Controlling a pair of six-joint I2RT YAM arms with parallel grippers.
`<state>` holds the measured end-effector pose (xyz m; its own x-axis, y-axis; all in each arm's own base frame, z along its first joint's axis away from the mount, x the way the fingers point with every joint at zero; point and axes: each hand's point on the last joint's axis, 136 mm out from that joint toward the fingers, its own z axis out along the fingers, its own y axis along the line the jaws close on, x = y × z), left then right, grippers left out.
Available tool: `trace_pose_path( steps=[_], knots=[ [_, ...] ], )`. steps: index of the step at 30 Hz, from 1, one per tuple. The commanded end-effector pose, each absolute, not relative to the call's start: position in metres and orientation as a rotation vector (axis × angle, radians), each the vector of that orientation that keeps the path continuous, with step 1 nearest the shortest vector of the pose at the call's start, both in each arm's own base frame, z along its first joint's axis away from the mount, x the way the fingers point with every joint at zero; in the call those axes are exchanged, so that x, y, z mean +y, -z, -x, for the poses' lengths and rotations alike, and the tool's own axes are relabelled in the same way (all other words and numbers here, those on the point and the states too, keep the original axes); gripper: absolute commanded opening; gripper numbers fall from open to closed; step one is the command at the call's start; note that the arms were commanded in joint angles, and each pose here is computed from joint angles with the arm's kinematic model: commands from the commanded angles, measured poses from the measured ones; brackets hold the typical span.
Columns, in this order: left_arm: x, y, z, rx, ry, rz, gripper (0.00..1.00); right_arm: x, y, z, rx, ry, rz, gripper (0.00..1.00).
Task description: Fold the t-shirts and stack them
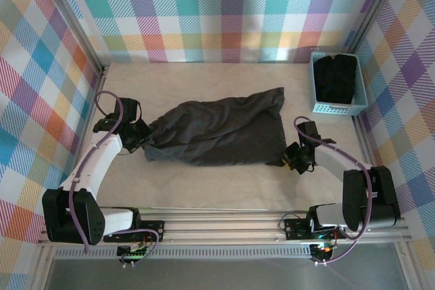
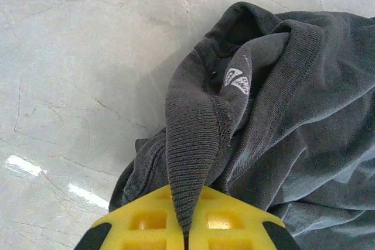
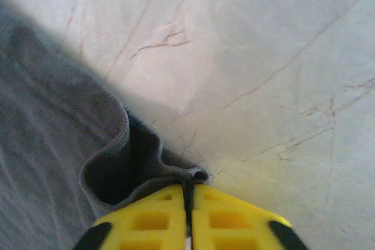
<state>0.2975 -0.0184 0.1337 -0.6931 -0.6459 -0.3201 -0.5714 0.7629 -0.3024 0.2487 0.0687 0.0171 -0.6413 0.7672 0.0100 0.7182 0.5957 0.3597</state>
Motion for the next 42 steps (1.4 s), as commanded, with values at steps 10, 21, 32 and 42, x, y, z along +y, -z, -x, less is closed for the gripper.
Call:
trace_pose_path(
  steps=[10,21,32,42],
  knots=[
    [-0.047,-0.131,-0.274,2.603,0.505,0.96,0.21,0.021,-0.081,-0.274,2.538,-0.293,-1.117,0.0],
    [-0.034,-0.096,-0.214,2.654,0.395,1.033,0.61,0.013,-0.082,-0.282,2.589,-0.274,-1.05,0.0],
    [-0.023,-0.062,-0.204,2.594,0.328,1.144,0.59,0.001,-0.076,-0.283,2.6,-0.246,-1.052,0.0],
    [-0.03,-0.084,-0.281,2.397,0.469,1.08,0.76,0.006,-0.081,-0.291,2.607,-0.31,-1.023,0.0]
  ],
)
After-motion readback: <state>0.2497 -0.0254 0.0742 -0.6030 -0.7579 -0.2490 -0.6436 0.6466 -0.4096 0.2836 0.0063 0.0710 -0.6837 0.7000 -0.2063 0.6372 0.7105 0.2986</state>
